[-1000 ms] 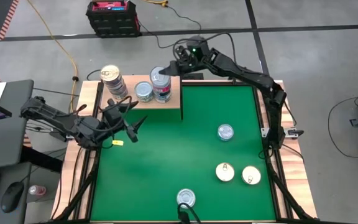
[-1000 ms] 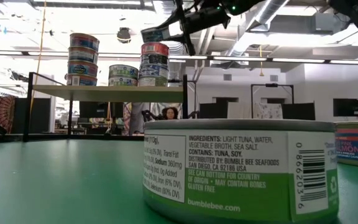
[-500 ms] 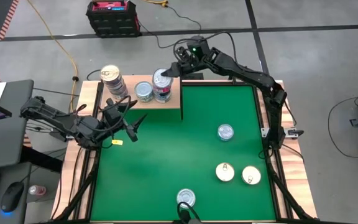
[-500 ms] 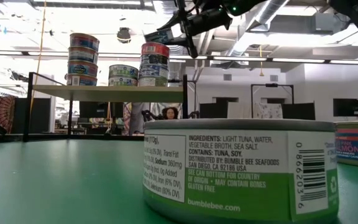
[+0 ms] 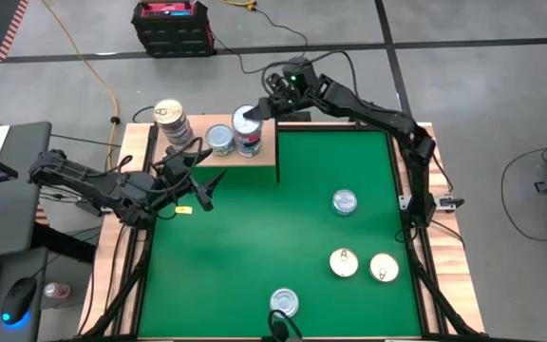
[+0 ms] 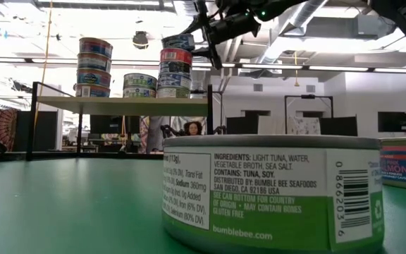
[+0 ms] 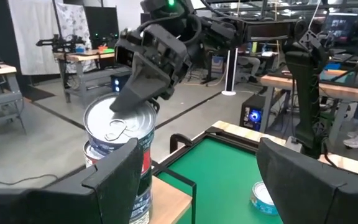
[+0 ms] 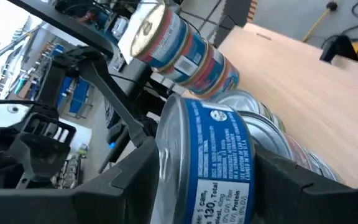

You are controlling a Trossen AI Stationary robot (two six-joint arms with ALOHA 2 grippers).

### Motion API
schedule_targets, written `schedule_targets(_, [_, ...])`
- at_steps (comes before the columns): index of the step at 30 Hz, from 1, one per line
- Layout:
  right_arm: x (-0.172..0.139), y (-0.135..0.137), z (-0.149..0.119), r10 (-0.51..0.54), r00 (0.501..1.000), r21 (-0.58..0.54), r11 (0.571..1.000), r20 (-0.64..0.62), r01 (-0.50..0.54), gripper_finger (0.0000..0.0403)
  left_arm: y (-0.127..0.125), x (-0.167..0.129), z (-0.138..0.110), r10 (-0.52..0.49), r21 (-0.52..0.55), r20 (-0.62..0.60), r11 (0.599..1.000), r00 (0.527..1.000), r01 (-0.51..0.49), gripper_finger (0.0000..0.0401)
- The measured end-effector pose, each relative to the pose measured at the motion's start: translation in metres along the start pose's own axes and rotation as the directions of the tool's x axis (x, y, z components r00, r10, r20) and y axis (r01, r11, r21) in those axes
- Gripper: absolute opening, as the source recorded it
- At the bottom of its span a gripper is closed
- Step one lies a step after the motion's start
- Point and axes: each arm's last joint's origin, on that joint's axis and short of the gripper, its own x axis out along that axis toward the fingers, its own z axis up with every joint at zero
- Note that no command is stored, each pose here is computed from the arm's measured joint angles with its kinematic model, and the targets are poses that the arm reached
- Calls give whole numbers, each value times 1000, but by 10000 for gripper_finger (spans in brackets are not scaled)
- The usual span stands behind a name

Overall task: Stack canned seafood by type on shelf
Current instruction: Stack the dark blue tuna can on top of the red tuna can on the shelf

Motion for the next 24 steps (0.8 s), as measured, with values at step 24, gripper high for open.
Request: schedule_targets(24, [1,5,0,-66,994,8,998,86,65,244,6,9,0,13,-29,4,999,1000,-12,302])
